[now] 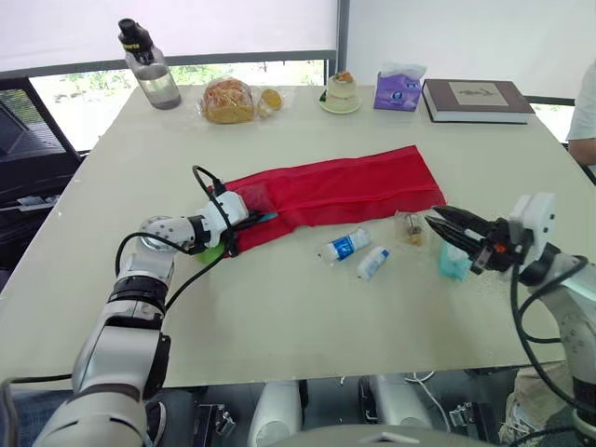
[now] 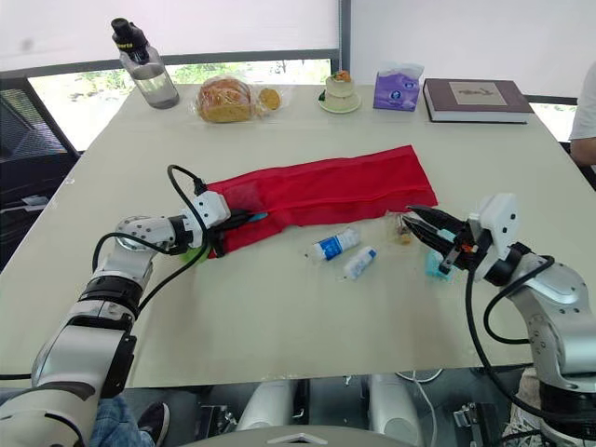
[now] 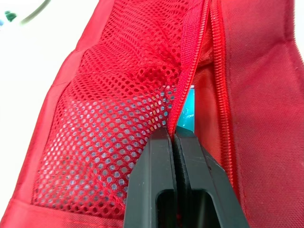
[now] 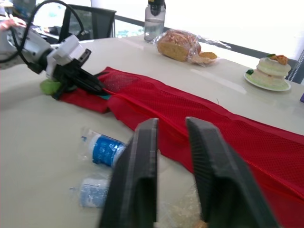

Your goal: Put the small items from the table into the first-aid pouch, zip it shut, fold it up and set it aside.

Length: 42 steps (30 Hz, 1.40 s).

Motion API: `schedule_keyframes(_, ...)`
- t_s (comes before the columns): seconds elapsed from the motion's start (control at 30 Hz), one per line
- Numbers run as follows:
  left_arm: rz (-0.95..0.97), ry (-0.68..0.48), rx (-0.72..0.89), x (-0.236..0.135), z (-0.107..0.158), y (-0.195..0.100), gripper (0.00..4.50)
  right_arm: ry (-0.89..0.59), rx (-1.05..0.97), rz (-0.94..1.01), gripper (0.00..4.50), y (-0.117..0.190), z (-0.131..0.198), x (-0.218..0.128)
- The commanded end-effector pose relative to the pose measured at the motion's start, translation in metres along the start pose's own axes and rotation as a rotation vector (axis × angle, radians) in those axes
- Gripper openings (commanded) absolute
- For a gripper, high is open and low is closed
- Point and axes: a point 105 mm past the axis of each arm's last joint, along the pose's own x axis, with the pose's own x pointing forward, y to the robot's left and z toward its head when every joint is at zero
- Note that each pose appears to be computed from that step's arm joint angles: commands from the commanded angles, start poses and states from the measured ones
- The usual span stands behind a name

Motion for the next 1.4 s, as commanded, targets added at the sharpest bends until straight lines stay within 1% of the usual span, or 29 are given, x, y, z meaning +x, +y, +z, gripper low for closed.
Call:
schedule_keyframes(0.03,0.055,0.086,-0.003,-0.015,-0.018,0.012,0.0,-0.049,-0.04,0.021,2.84,0.005,0.018,-0.003)
schedule_keyframes(0.07,0.071,0.102,-0.007,-0.018,-0.02,0.016,0.0,-0.05,-0.033,0.028,3.4,0.008,0.018,-0.002)
schedule_keyframes(0.13,0.099,0.128,-0.015,-0.024,-0.025,0.023,0.0,-0.046,-0.021,0.04,4.3,0.014,0.017,-0.002)
schedule_keyframes(0.17,0.105,0.136,-0.012,-0.025,-0.026,0.025,0.0,-0.045,-0.018,0.044,4.43,0.016,0.017,-0.001)
schedule_keyframes(0.27,0.12,0.149,-0.007,-0.027,-0.027,0.029,0.0,-0.052,-0.014,0.046,4.43,0.02,0.018,0.001)
schedule_keyframes(0.4,0.058,0.096,-0.032,-0.021,-0.017,0.025,0.0,-0.065,-0.019,0.054,4.43,0.022,0.022,0.007)
schedule_keyframes(0.47,0.043,0.062,-0.059,-0.021,-0.009,0.029,0.63,-0.059,-0.027,0.059,4.5,0.022,0.022,0.008)
schedule_keyframes(0.5,0.036,0.049,-0.064,-0.022,-0.005,0.032,0.87,-0.056,-0.03,0.061,4.5,0.022,0.021,0.008)
schedule_keyframes(0.6,0.01,-0.008,-0.089,-0.026,0.009,0.04,2.37,-0.056,-0.038,0.049,4.5,0.021,0.022,0.008)
schedule_keyframes(0.63,-0.001,-0.029,-0.106,-0.027,0.014,0.042,2.76,-0.056,-0.041,0.046,4.5,0.021,0.022,0.008)
schedule_keyframes(0.67,-0.029,-0.059,-0.136,-0.029,0.021,0.044,3.0,-0.056,-0.044,0.042,4.5,0.02,0.022,0.007)
schedule_keyframes(0.7,-0.064,-0.083,-0.16,-0.03,0.028,0.045,3.46,-0.056,-0.046,0.041,4.5,0.02,0.023,0.008)
schedule_keyframes(0.77,-0.11,-0.11,-0.174,-0.031,0.039,0.046,4.16,-0.057,-0.048,0.04,4.5,0.02,0.023,0.008)
schedule_keyframes(0.8,-0.119,-0.116,-0.172,-0.03,0.042,0.046,4.43,-0.057,-0.048,0.04,4.5,0.02,0.023,0.009)
schedule_keyframes(0.97,-0.106,-0.132,-0.132,-0.007,0.069,0.048,4.43,-0.067,-0.056,0.039,4.5,0.018,0.027,0.011)
schedule_keyframes(1.03,-0.127,-0.148,-0.115,0.018,0.088,0.036,4.43,-0.067,-0.063,0.032,4.5,0.017,0.028,0.011)
schedule_keyframes(1.1,-0.124,-0.134,-0.071,0.039,0.099,0.023,4.43,-0.068,-0.066,0.028,4.5,0.016,0.029,0.011)
schedule_keyframes(1.13,-0.125,-0.118,-0.04,0.046,0.1,0.017,4.43,-0.068,-0.068,0.026,4.5,0.016,0.029,0.011)
schedule_keyframes(1.2,-0.104,-0.065,0.08,0.057,0.098,0.008,4.43,-0.073,-0.067,0.021,4.5,0.016,0.029,0.012)
schedule_keyframes(1.27,-0.021,-0.021,0.174,0.072,0.095,0.005,4.43,-0.083,-0.066,0.011,4.5,0.016,0.029,0.013)
schedule_keyframes(1.33,0.021,-0.015,0.163,0.084,0.093,-0.003,4.43,-0.086,-0.072,0.005,4.5,0.016,0.028,0.015)
schedule_keyframes(1.4,0.03,0.016,0.195,0.093,0.089,-0.011,4.43,-0.101,-0.073,-0.009,4.5,0.016,0.029,0.018)
